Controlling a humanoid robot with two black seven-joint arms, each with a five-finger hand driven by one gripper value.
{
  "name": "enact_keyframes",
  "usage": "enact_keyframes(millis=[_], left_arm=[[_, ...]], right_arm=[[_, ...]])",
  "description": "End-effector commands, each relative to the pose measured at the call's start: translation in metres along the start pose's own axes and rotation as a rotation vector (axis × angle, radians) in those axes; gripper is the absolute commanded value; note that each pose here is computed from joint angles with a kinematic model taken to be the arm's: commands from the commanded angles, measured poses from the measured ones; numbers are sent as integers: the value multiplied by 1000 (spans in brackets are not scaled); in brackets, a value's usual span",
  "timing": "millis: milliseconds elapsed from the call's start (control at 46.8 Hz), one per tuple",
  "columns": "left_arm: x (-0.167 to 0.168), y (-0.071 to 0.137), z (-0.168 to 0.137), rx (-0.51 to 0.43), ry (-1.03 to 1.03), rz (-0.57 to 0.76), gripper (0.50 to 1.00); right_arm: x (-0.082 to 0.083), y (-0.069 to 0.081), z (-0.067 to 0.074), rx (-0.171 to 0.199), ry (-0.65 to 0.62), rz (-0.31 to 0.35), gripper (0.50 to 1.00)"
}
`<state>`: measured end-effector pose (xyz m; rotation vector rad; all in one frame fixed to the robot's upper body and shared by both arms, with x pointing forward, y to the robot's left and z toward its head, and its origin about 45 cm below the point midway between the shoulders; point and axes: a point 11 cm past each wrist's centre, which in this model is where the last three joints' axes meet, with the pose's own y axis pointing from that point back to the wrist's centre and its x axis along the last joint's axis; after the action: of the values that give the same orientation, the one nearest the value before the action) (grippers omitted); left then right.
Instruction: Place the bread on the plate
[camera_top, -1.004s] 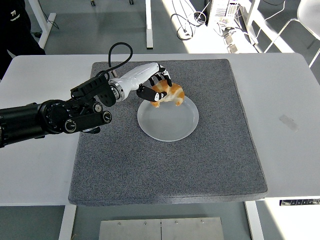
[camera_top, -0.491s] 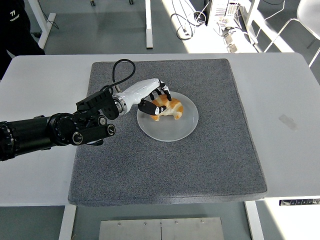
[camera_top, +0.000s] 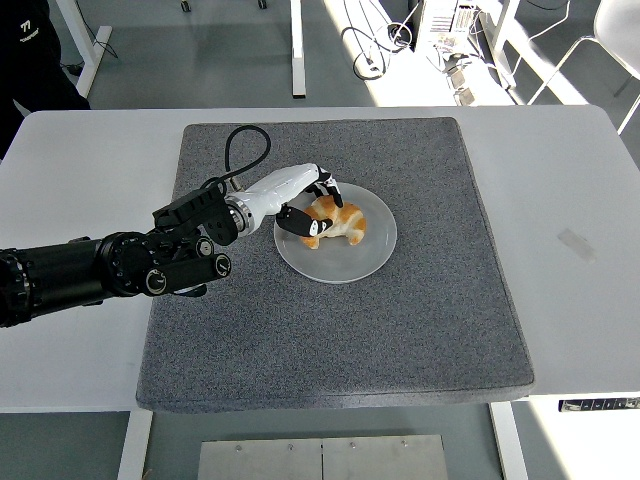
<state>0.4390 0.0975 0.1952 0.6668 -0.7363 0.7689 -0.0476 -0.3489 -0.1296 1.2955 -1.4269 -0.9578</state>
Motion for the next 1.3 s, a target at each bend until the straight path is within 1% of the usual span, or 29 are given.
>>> enact_keyframes(millis=[0,150,256,385,577,684,791,876,919,962,1154,1282], left_arm=[[1,-1,2,-3,6,4,827],[7,-2,5,-7,9,14,867],[15,-3,9,-15,40,39,871],[39,-5,20,-41,128,112,871],[70,-3,22,-54,220,204,871],[84,3,8,-31,317,261,871],[98,9,-7,2,517,344,871],[104,15,-28,48,661,407,871],[108,20,-41,72,697,438,871],[110,22,-47,79,725,461,871],[119,33,-67,84,856,559,871],[123,42,-81,73,906,623,869]], right_arm=[[0,0,0,1,0,0,1000],[0,0,0,0,0,0,1000],[0,0,-1,1,0,0,1000],[0,0,-1,1,0,0,1000],[0,0,-1,1,0,0,1000],[0,0,0,0,0,0,1000],[0,0,-1,1,0,0,1000],[0,0,0,0,0,0,1000],[0,0,0,0,1,0,1000],[0,0,0,0,0,0,1000],[0,0,-1,1,0,0,1000],[0,0,-1,1,0,0,1000]])
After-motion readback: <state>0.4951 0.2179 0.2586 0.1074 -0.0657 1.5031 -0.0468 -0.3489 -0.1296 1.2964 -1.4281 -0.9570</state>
